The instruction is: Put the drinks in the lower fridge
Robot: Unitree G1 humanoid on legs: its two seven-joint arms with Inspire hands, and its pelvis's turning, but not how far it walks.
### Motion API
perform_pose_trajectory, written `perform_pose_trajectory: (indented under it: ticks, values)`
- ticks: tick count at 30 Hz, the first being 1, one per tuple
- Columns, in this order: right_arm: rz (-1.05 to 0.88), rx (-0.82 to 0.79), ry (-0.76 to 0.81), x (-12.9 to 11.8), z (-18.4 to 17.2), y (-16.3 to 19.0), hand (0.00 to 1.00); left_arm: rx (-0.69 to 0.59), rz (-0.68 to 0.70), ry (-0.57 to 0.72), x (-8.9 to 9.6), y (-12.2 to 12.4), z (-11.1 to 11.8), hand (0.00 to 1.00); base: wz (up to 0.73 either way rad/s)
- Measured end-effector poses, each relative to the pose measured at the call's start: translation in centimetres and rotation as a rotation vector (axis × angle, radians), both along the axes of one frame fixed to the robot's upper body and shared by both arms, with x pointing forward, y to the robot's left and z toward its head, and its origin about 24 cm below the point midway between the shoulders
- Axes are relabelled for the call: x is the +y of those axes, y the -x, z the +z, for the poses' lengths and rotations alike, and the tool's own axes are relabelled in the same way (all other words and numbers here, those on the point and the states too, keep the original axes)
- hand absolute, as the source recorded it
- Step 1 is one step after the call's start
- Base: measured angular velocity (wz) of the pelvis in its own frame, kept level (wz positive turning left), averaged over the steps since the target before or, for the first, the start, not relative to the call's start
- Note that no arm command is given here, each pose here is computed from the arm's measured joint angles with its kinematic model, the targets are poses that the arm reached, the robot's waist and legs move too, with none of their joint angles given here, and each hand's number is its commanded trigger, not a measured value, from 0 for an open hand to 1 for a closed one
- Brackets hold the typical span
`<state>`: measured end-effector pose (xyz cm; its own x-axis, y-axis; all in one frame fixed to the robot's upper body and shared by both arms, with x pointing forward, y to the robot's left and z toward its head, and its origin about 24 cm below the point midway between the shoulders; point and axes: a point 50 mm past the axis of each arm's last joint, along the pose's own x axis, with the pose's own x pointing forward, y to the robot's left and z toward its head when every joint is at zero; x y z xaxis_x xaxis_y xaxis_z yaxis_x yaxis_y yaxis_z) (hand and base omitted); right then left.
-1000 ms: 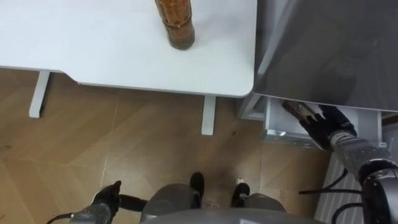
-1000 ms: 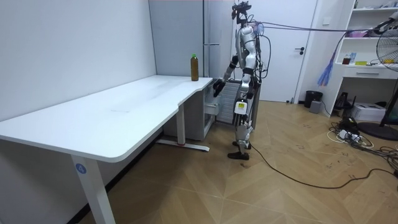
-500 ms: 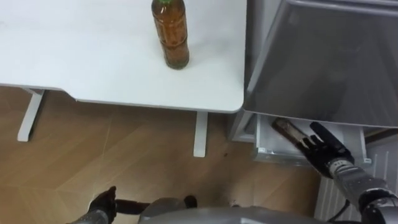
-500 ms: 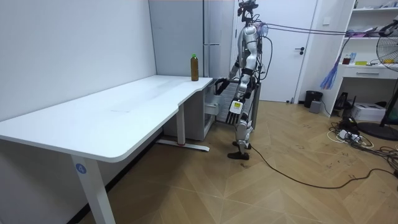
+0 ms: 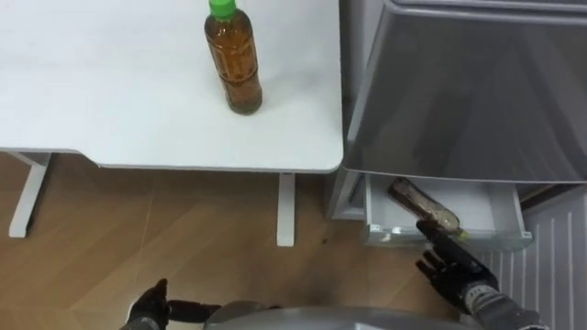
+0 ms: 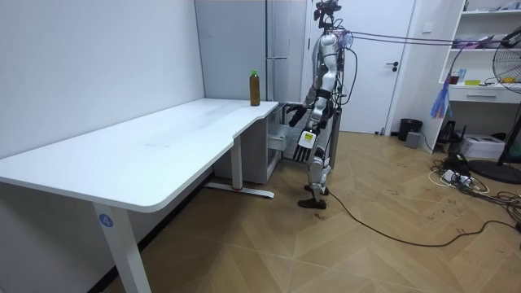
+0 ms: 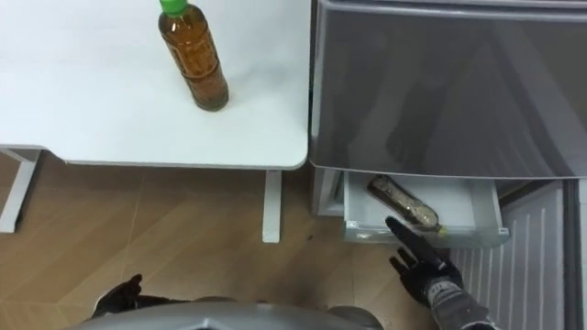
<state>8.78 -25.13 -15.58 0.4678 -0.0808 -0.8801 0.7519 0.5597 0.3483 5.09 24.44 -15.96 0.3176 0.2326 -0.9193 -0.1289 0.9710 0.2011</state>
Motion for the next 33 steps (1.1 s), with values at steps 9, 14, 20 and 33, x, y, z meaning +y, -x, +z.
perform_pose_trajectory:
  ticks: [9,14,20,33]
  values:
    - [0.097,0.097,0.017,0.6,-0.7,3.1,0.0,0.0,0.044,0.004,-0.2,0.6,-0.1,0.0,-0.03]
    - [0.236,0.144,0.054,0.7,-0.8,3.5,0.0,0.007,0.05,0.0,-0.2,0.9,-0.1,0.0,-0.03]
    - [0.41,0.236,0.106,1.0,-1.1,4.3,0.0,0.016,0.071,-0.014,-0.1,1.3,-0.2,0.0,0.01]
    - [0.492,0.379,0.141,0.8,-1.3,6.5,0.0,-0.014,0.657,-0.021,1.4,3.1,-0.1,0.0,0.01]
